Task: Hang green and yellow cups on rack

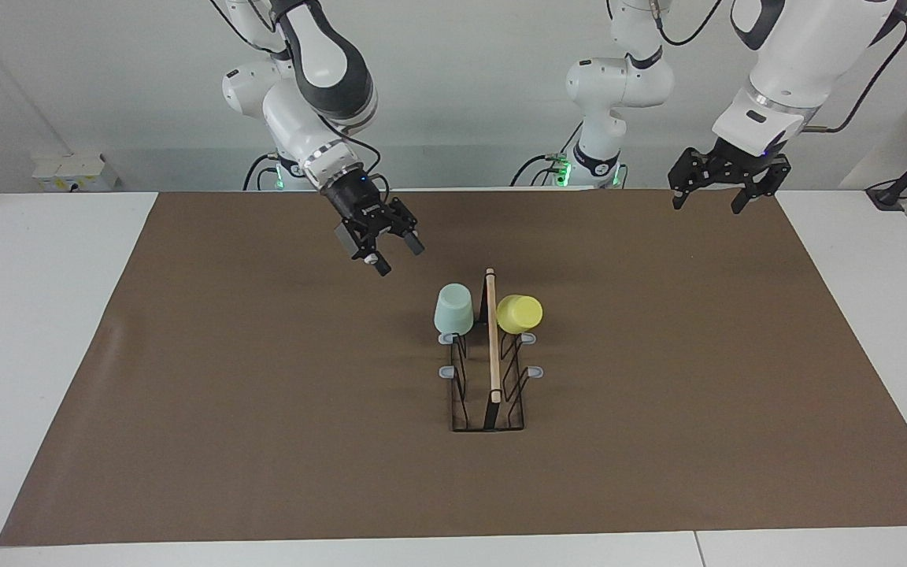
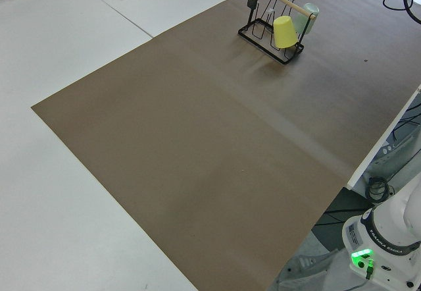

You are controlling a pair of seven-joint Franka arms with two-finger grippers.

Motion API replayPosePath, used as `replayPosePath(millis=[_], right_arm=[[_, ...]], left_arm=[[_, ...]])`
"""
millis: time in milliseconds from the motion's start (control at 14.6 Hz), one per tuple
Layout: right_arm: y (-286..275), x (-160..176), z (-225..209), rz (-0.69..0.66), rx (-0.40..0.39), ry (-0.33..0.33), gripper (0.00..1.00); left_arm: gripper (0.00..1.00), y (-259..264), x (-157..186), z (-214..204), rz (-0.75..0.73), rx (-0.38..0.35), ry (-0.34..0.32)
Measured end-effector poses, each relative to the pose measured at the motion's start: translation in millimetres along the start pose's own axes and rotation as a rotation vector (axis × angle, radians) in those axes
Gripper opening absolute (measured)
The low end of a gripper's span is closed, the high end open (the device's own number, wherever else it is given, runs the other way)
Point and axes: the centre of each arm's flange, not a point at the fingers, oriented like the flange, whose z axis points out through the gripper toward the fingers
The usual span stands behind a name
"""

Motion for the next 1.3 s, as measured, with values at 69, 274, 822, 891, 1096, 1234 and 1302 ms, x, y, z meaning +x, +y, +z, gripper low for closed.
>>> replayPosePath(millis=[69, 274, 822, 891, 1096, 1234, 1302], right_arm=[[11.6, -5.4, -0.4, -0.06, 0.018, 0.003, 1.0], [46.8, -28.4, -6.0, -0.192, 0.101, 0.03, 1.0], [118.8, -67.9, -55.2, -0.071, 0.502, -0.136, 1.0], [121.4, -65.2, -56.8, -0.034, 0.523, -0.207, 1.0], [133.7, -50.8, -56.9, 0.09, 0.545, -0.433, 1.0], [144.6, -42.5, -56.9, 0.232, 0.508, -0.58, 1.0], [148.8, -40.5, -57.2, 0.321, 0.476, -0.652, 1.0]], left_arm=[[1.0, -0.3, 0.0, 0.0, -0.001, 0.0, 0.0], [1.0, -0.4, 0.0, 0.0, -0.001, 0.0, 0.0], [1.0, -0.5, -0.1, 0.0, -0.002, 0.0, -0.001], [1.0, -0.5, -0.1, 0.0, -0.002, 0.0, -0.001], [1.0, -0.5, -0.2, 0.1, -0.002, 0.0, -0.001], [1.0, -0.5, -0.2, 0.1, -0.002, 0.0, -0.001], [1.0, -0.5, -0.2, 0.1, -0.002, 0.0, -0.001]])
